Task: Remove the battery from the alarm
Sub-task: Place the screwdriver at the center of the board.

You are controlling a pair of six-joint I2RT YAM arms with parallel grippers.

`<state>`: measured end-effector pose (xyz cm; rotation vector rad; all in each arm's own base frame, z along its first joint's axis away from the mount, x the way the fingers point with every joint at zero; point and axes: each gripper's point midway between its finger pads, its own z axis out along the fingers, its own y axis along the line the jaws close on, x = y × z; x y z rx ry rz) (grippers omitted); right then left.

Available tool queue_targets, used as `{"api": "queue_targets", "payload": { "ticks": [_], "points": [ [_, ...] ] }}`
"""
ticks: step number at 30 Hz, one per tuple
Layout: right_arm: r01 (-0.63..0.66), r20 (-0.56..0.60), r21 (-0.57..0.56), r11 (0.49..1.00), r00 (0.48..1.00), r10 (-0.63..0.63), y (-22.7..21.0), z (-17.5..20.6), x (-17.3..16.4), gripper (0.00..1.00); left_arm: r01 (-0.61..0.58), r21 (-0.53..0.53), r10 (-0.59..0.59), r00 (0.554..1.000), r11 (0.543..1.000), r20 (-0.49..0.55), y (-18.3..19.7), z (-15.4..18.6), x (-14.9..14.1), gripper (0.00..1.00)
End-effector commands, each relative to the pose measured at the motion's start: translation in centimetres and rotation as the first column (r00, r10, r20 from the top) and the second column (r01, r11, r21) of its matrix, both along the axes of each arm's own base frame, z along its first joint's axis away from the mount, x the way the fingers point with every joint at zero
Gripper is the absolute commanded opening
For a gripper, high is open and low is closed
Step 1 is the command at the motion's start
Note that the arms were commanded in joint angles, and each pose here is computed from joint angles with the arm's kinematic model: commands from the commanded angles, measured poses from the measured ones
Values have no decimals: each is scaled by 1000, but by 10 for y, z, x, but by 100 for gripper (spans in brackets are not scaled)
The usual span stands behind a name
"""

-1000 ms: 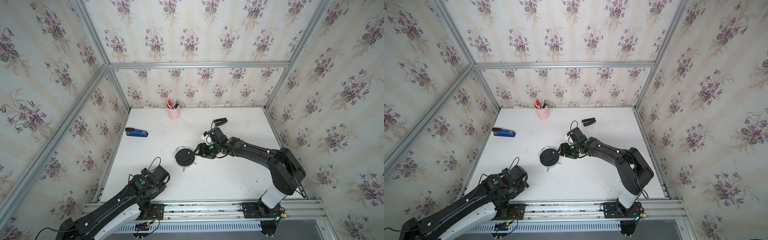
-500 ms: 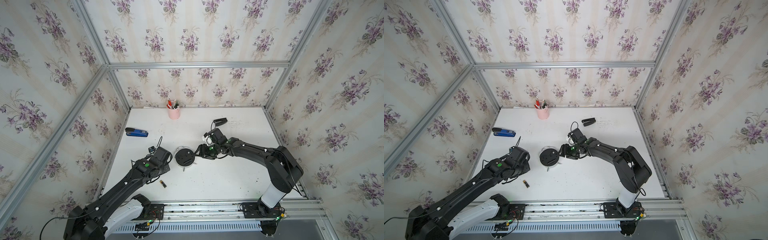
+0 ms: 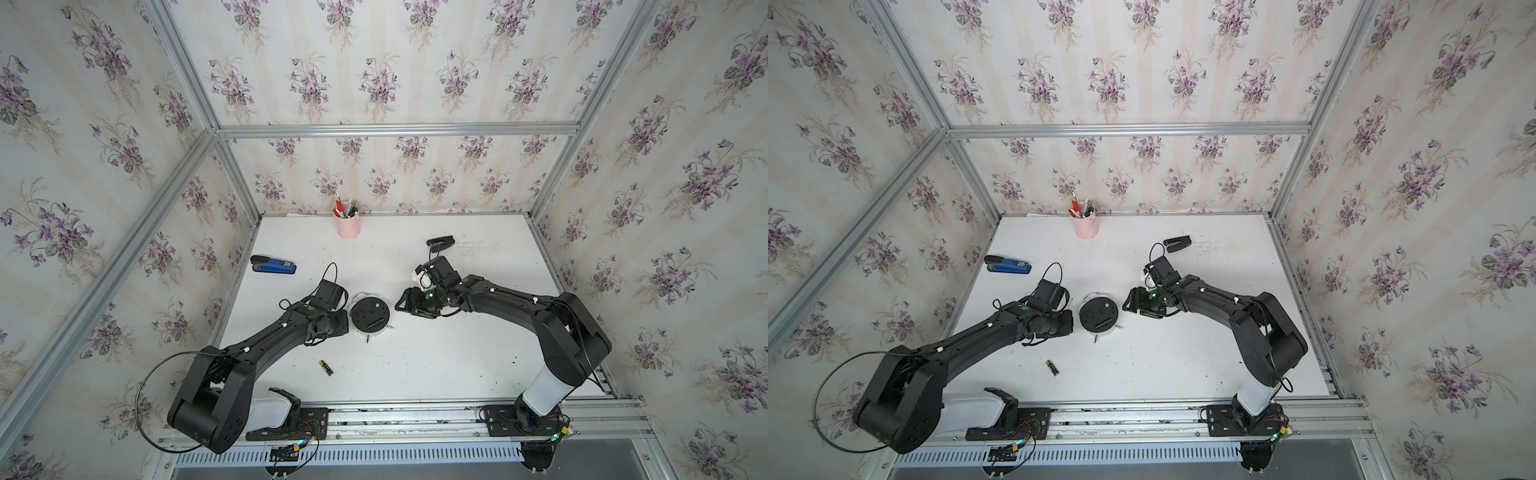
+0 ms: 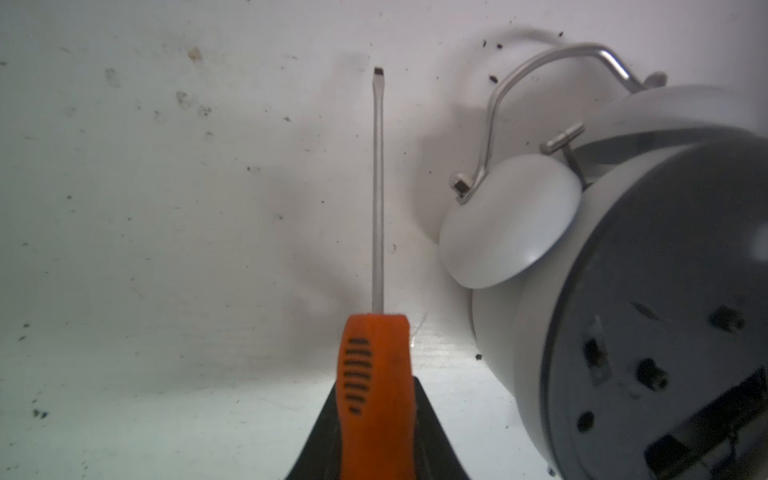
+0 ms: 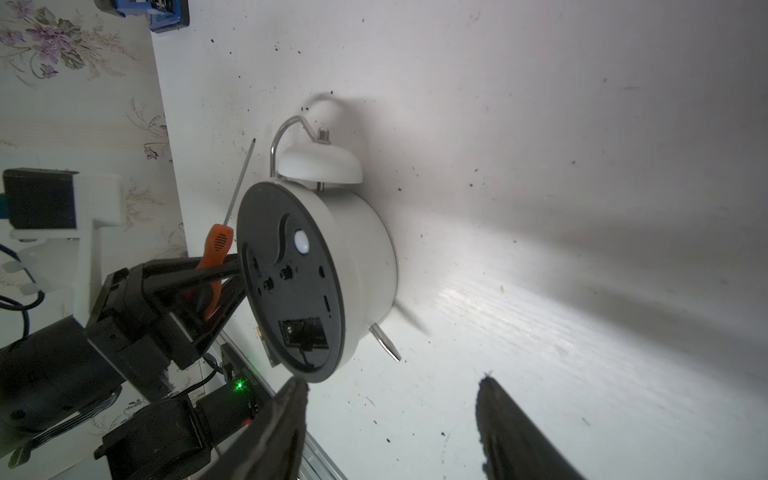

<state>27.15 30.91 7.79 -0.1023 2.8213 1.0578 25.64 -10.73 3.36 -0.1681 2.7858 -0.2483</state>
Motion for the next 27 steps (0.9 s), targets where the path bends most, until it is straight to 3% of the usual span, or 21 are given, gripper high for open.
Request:
{"api": "queue_targets", "payload": {
  "ticks": [1, 3, 9, 12, 13, 17, 21, 22, 24, 27],
  "points": [
    [-1, 2, -11, 1000, 1000, 1, -1, -4, 1, 68, 32, -18, -32, 999, 999, 23, -6, -2, 7, 12],
    [-2, 2, -12, 1000, 1000, 2, -1, -3, 0, 68, 33, -11, -33, 999, 999, 11, -4, -6, 6, 17],
    [-1, -3, -21, 1000, 1000, 1, -4, -5, -2, 68, 33, 5, -33, 999, 999, -2, -1, -8, 5, 61],
    [3, 2, -20, 1000, 1000, -3, -5, -4, -2, 68, 17, 17, -17, 1000, 1000, 0, 3, -5, 6, 66],
    [5, 2, -23, 1000, 1000, -5, -5, -4, -2, 68, 8, 12, -8, 1000, 1000, 3, 4, -2, 6, 72],
    [6, 13, -23, 1000, 1000, -5, -7, 2, -2, 68, -59, 28, 58, 998, 998, 28, 16, 29, 6, 77],
    [5, 19, -25, 1000, 1000, -5, -7, 6, -2, 68, -116, 77, 117, 993, 990, -12, 30, 57, -5, 82],
    [5, 24, -24, 1000, 1000, -5, -7, 7, -1, 68, -153, 112, 157, 987, 982, -26, 40, 62, -9, 94],
    [7, 41, -20, 1000, 999, -6, -7, 12, 0, 68, -227, 90, 232, 972, 970, -39, 48, 74, -6, 100],
    [11, 51, -33, 999, 999, -9, -11, 17, 3, 69, -297, 22, 298, 952, 955, -73, 54, 84, 4, 100]
  ]
}}
